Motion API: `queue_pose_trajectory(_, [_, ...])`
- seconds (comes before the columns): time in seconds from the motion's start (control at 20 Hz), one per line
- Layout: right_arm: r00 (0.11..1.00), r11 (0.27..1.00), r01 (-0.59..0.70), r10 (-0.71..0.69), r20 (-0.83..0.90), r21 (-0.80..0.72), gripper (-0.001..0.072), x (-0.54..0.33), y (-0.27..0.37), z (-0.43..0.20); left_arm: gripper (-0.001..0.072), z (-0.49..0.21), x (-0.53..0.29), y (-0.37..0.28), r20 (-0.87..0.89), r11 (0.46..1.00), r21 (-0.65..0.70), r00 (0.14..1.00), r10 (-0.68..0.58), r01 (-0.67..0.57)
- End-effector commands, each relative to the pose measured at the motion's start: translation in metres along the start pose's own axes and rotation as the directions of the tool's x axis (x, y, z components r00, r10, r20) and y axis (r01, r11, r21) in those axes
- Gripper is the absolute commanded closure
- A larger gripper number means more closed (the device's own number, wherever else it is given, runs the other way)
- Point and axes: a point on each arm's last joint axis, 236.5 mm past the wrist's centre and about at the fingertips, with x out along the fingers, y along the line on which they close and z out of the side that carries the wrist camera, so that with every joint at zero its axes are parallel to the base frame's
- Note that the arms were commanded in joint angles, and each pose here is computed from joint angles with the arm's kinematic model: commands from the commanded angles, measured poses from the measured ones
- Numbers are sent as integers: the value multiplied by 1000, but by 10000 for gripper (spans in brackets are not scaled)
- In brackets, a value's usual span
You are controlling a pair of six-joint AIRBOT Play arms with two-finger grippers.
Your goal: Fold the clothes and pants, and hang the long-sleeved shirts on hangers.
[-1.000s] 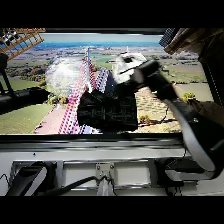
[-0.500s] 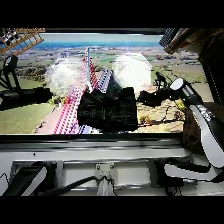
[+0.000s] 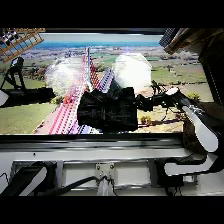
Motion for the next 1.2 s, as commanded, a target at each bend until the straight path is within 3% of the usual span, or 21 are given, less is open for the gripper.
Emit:
queue_pose_trajectory(0.0, [999,999,-30,29,-35,-44,217,17,14,-11,696,4,5,-3,10,1000,-20,1000,-19,19])
queue_pose_trajectory(0.1, [999,996,-20,16,-48,-92,326,27,21,-19,696,7,7,-7,19,999,-35,999,-40,40])
queue_pose_trajectory(0.15, [999,994,-9,5,-35,-106,440,30,22,-18,696,7,8,-9,17,998,-42,999,-49,50])
queue_pose_trajectory(0.2, [1000,994,2,-3,-13,-111,620,32,21,-13,696,7,8,-10,15,998,-43,999,-52,53])
queue_pose_trajectory(0.25, [1000,994,10,-9,14,-111,694,31,20,-6,696,6,8,-11,14,998,-41,998,-54,54])
queue_pose_trajectory(0.7, [952,983,181,-163,258,-44,695,-86,-15,108,696,7,8,-14,19,996,-50,998,-68,69])
queue_pose_trajectory(0.95, [843,968,245,-243,480,59,696,-206,-41,175,695,8,8,-16,22,996,-54,997,-75,76])
queue_pose_trajectory(1.15, [752,948,217,-314,580,232,696,-306,-81,188,696,13,8,-16,41,996,-54,996,-74,76])
